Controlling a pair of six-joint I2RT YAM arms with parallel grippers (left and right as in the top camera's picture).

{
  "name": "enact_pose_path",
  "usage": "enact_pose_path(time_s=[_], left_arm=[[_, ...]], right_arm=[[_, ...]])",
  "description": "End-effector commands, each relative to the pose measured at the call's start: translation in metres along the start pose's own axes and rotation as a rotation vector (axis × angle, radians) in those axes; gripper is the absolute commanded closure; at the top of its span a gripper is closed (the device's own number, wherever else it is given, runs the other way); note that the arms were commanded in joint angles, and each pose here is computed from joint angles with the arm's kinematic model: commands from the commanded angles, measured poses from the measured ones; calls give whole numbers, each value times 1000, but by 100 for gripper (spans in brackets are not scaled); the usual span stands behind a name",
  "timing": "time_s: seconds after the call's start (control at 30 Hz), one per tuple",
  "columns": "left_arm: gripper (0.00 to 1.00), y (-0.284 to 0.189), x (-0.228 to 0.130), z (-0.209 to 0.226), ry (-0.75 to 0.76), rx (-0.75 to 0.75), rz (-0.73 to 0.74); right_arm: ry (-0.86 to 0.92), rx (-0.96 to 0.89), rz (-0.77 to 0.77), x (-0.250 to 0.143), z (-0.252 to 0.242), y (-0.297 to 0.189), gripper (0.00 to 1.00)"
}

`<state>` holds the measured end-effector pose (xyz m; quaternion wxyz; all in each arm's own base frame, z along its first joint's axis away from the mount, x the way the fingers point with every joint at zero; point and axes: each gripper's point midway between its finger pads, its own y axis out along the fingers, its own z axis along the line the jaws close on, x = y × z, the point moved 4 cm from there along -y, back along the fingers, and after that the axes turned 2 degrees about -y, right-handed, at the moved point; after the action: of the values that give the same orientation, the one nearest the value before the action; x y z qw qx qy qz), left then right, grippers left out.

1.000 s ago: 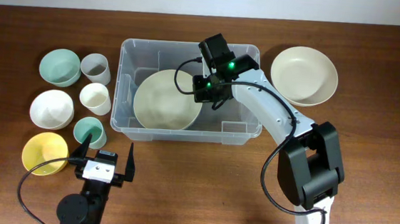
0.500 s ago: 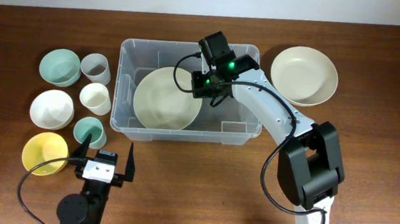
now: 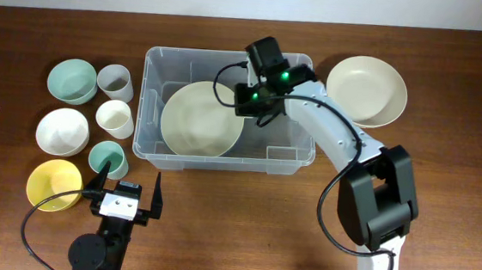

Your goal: Pack container

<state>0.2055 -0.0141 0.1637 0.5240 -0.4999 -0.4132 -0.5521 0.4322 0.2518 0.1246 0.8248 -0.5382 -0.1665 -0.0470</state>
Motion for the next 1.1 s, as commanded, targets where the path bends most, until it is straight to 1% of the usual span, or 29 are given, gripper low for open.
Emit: enact_pose_path(time_s=[0.0,0.13,0.3,0.43,0.5,0.73,1.07], left_arm=[[0,0,-2,1,16,3,0],[0,0,-2,0,16,2,0],[0,0,-2,0,16,2,0],[0,0,-2,0,16,2,0],[0,0,-2,0,16,2,0],[0,0,-2,1,16,3,0],[0,0,-2,0,16,2,0]], right_arm=[[71,134,24,8,-6,-6,96],[106,192,35,11,-16,-13,96],[116,208,33,13,-19,-15,96],[69,314,38,14,-4,-18,96],[64,337,35,16,-1,-20,96],[46,343,86,4,-1,-21,96],[29,346,112,-4,8,-16,96]])
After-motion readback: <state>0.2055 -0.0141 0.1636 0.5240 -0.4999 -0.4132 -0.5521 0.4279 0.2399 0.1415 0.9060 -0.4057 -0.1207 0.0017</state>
